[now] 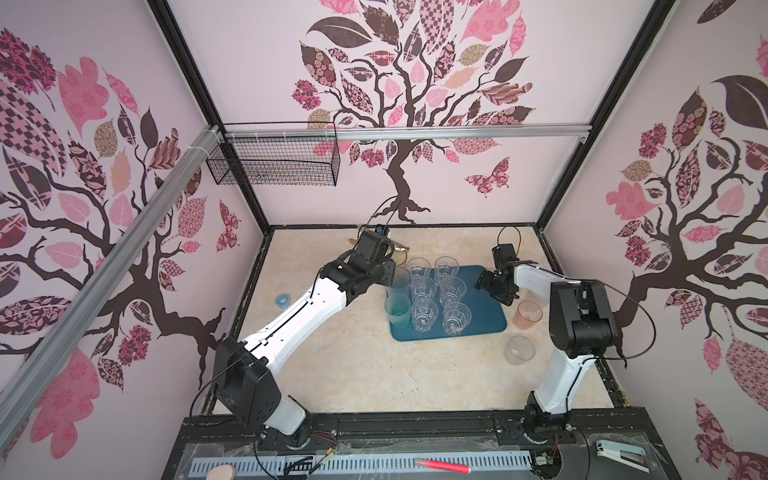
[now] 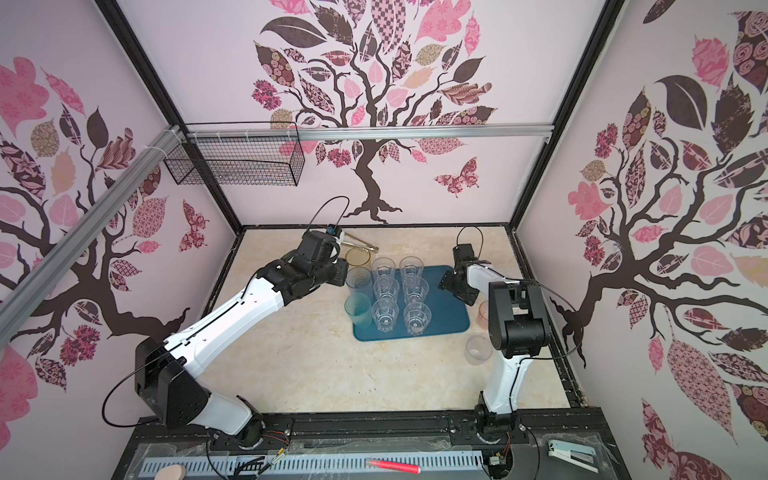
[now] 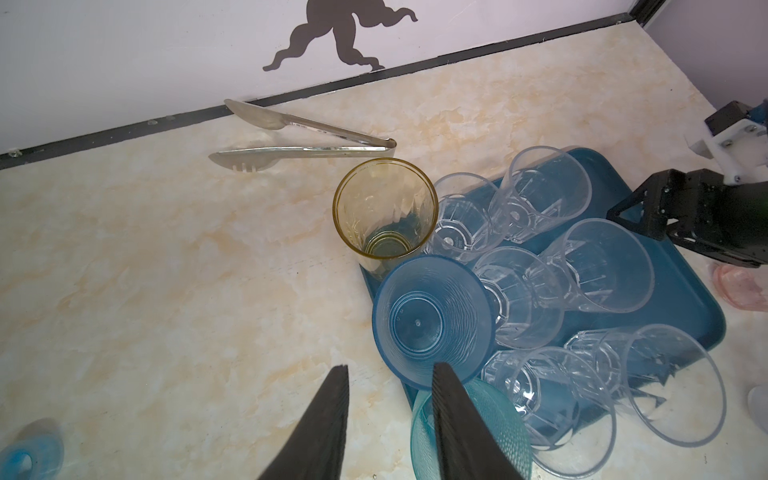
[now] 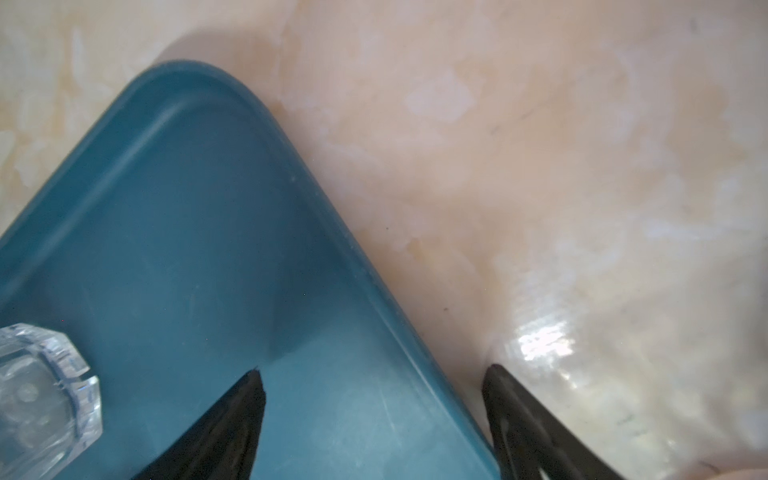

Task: Place the glasses into the tray

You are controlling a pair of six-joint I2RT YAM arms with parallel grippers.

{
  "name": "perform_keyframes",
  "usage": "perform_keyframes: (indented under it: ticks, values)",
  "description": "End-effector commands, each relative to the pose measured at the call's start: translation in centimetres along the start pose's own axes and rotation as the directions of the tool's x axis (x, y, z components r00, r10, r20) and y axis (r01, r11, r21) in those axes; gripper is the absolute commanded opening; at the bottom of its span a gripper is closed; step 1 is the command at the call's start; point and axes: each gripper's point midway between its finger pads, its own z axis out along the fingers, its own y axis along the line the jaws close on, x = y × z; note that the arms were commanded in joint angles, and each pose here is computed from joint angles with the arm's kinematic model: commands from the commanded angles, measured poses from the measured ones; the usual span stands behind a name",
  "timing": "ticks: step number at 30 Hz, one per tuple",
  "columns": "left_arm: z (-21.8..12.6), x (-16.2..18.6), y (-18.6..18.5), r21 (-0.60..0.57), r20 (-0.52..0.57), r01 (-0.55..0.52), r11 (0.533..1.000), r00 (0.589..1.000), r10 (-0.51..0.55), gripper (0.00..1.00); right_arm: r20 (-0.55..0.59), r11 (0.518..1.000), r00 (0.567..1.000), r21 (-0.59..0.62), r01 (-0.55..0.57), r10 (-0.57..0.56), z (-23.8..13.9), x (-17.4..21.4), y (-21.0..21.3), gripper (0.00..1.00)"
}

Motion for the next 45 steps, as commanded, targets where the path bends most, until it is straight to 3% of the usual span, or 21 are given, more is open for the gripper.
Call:
perform_keyframes:
  ticks: [1, 23, 28, 31, 35, 41, 45]
  values:
    - [-0.2, -0.4, -0.3, 0.018, 0.018, 0.010, 1.000, 1.000, -0.011, 0.37, -0.124, 0.999, 0.992, -0.047, -0.020, 0.014, 0.7, 3.9, 0.6, 0.84]
    - [0.3, 0.0, -0.8, 0.040, -0.001, 0.023, 0.999, 1.000, -0.023, 0.37, -0.156, 0.978, 0.979, -0.182, 0.101, -0.130, -2.6, 9.9, 8.8, 0.82]
    - [-0.5, -0.5, -0.6, 0.033, 0.003, 0.005, 0.999, 1.000, -0.005, 0.37, -0.104, 0.963, 0.968, -0.170, 0.207, -0.227, -5.7, 7.4, 9.3, 0.83]
    - [-2.0, -2.1, 0.5, -0.018, 0.040, -0.036, 0.999, 0.999, 0.036, 0.38, -0.010, 0.957, 0.964, -0.118, 0.265, -0.268, -9.7, 4.0, 7.8, 0.84]
    - [-2.2, -2.4, 0.5, -0.022, 0.044, -0.050, 0.999, 0.998, 0.051, 0.41, 0.068, 0.967, 0.969, -0.082, 0.241, -0.236, -14.4, 0.9, 4.3, 0.84]
    - [-1.1, -1.2, -2.5, 0.141, 0.024, 0.031, 0.990, 0.999, -0.035, 0.44, 0.179, 0.981, 0.964, 0.031, 0.193, -0.196, -18.4, -2.0, -0.6, 0.83]
    - [-0.7, -0.4, -4.8, 0.190, 0.013, 0.001, 0.982, 1.000, -0.003, 0.45, 0.201, 0.990, 0.971, 0.079, 0.119, -0.133, -18.6, -2.8, -3.3, 0.82]
